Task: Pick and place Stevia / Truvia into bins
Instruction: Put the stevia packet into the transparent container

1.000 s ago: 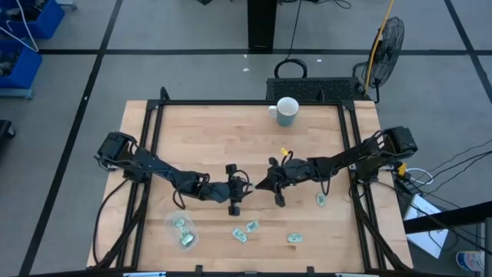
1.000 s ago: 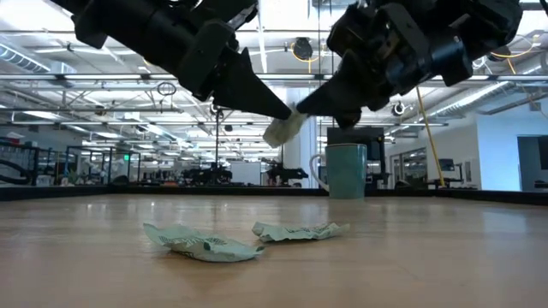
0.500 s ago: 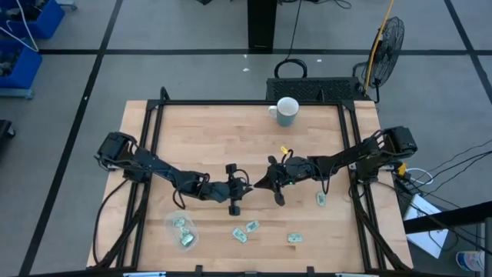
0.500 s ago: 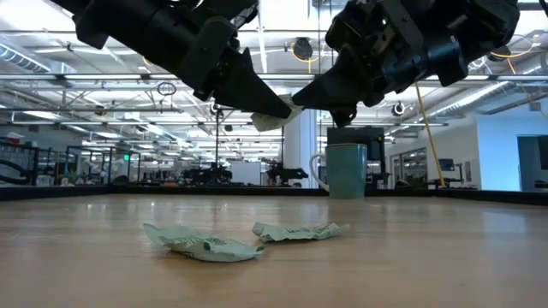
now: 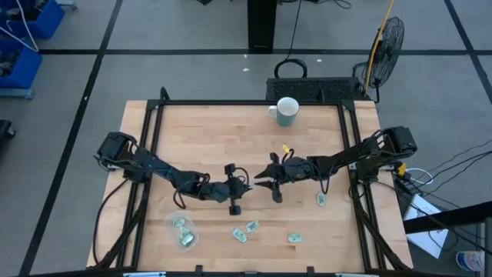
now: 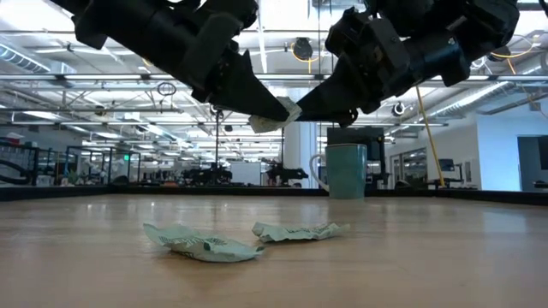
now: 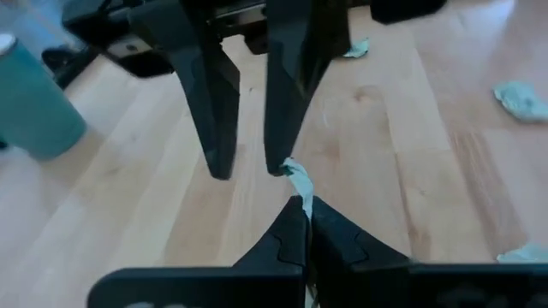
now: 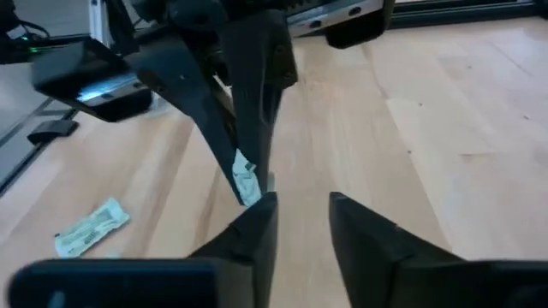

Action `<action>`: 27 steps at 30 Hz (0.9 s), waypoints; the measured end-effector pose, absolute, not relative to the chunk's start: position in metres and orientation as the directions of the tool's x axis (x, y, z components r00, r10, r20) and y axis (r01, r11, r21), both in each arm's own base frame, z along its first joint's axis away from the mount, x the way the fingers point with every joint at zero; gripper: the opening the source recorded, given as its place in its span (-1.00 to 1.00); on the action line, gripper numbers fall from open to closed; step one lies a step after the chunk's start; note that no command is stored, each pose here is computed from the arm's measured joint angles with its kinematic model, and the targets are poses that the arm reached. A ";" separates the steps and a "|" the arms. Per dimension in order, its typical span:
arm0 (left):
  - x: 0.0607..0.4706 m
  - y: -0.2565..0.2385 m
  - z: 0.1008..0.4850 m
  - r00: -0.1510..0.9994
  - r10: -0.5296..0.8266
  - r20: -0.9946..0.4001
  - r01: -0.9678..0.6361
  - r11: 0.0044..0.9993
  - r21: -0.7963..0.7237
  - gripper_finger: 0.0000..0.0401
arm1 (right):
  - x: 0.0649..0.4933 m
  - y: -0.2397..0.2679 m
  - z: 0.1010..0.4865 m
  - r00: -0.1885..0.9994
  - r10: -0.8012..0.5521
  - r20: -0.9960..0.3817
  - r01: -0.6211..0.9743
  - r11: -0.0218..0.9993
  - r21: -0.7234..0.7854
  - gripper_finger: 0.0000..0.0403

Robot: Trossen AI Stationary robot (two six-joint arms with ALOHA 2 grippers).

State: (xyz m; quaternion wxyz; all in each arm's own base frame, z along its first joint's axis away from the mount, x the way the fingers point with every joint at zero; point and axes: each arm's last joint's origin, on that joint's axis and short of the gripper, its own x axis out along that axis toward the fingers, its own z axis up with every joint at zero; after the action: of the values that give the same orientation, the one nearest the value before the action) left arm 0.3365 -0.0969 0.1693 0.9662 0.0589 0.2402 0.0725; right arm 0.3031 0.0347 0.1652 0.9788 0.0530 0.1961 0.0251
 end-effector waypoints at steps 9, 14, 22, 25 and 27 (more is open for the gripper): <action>0.297 -0.093 0.208 0.794 0.093 -0.600 -0.263 0.943 -0.203 -0.99 | 0.300 0.032 0.158 0.893 -0.025 -0.449 0.028 1.000 0.000 -0.23; 0.253 -0.104 0.221 0.601 -0.165 -0.782 -0.277 0.875 -0.397 -0.99 | 0.298 0.032 0.154 0.870 -0.024 -0.492 0.023 1.000 -0.009 -0.23; 0.197 -0.141 0.218 0.280 -0.300 -0.912 -0.661 0.629 -0.410 -0.99 | 0.296 0.032 0.152 0.856 -0.027 -0.517 0.024 1.000 -0.014 -0.25; 0.183 -0.153 0.213 0.214 -0.271 -0.938 -0.762 0.554 -0.335 -0.99 | 0.297 0.032 0.152 0.857 -0.027 -0.515 0.024 1.000 -0.014 -0.25; 0.176 -0.159 0.211 0.192 -0.251 -0.949 -0.811 0.504 -0.297 -0.99 | 0.297 0.032 0.152 0.859 -0.027 -0.512 0.018 1.000 -0.023 -0.25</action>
State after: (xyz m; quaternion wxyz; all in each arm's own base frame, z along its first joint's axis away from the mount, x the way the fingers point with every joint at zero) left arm 0.1761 -0.1595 0.2109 0.6301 -0.4458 0.5957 0.2221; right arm 0.2967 0.0319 0.1523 0.9640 -0.0087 0.2655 -0.0116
